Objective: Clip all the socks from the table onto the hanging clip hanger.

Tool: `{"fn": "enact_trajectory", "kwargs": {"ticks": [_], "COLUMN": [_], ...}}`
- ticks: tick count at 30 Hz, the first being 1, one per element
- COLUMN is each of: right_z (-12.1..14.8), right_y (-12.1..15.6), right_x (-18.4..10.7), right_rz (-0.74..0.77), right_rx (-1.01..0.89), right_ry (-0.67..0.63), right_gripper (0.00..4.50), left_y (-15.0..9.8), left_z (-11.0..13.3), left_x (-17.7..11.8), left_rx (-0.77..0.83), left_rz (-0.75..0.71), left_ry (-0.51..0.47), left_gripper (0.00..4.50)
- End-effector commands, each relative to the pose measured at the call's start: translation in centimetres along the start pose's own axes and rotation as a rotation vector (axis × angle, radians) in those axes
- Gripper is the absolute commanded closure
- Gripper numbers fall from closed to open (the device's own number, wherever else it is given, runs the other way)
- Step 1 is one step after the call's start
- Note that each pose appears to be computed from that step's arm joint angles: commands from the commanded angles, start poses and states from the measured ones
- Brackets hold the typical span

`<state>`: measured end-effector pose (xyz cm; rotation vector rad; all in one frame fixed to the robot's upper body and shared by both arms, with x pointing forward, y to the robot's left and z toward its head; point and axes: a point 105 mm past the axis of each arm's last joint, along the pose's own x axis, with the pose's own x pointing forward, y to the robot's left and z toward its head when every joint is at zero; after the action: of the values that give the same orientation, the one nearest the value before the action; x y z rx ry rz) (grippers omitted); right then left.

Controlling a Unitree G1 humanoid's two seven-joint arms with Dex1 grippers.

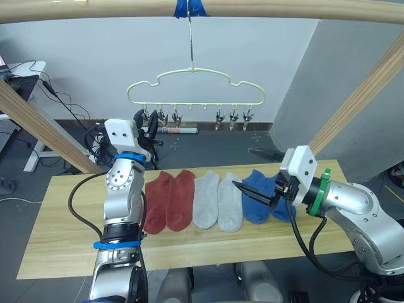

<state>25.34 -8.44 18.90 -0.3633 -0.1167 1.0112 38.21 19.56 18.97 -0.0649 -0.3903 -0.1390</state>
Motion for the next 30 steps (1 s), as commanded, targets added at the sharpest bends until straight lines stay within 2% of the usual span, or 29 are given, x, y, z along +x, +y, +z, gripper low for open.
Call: {"fn": "enact_trajectory", "kwargs": {"ticks": [1, 2, 6, 9, 12, 15, 19, 24, 30], "right_z": [1.0, 0.9, 0.7, -0.2, -2.6, -7.1, -12.5, -16.9, -19.8], "right_y": [0.2, 0.2, 0.1, -0.1, -1.2, -3.3, -4.6, -5.7, -8.0], "right_x": [-0.1, -0.1, -0.2, -0.3, -0.8, -2.3, -3.6, -3.9, -3.6], "right_rz": [0.0, 0.0, -0.006, -0.031, -0.124, -0.315, -0.514, -0.654, -0.808], "right_rx": [-0.027, -0.027, -0.023, -0.01, 0.008, 0.087, 0.113, 0.143, 0.251], "right_ry": [-0.036, -0.036, -0.029, -0.001, 0.086, 0.199, 0.342, 0.414, 0.411], "right_gripper": [0.0, 0.0, 0.0, 0.0, 0.0, 0.0, 0.0, 0.0, 0.0], "left_y": [-0.2, -0.2, -0.4, -0.4, -0.3, -0.4, -0.4, -0.1, -0.2], "left_z": [1.5, 1.5, 1.7, 2.0, 2.3, 2.8, 3.3, 3.8, 4.2], "left_x": [0.3, 0.3, 0.4, 0.4, 0.3, 0.1, -0.3, -0.4, -0.5], "left_rx": [0.002, 0.0, 0.004, 0.015, 0.026, 0.055, 0.098, 0.113, 0.133], "left_rz": [-0.007, -0.008, -0.021, -0.025, -0.028, -0.049, -0.086, -0.101, -0.121], "left_ry": [-0.057, -0.056, -0.06, -0.064, -0.068, -0.06, -0.043, -0.028, -0.017], "left_gripper": [3.57, 3.83, 4.42, 4.47, 4.47, 4.47, 4.47, 4.47, 4.47]}}
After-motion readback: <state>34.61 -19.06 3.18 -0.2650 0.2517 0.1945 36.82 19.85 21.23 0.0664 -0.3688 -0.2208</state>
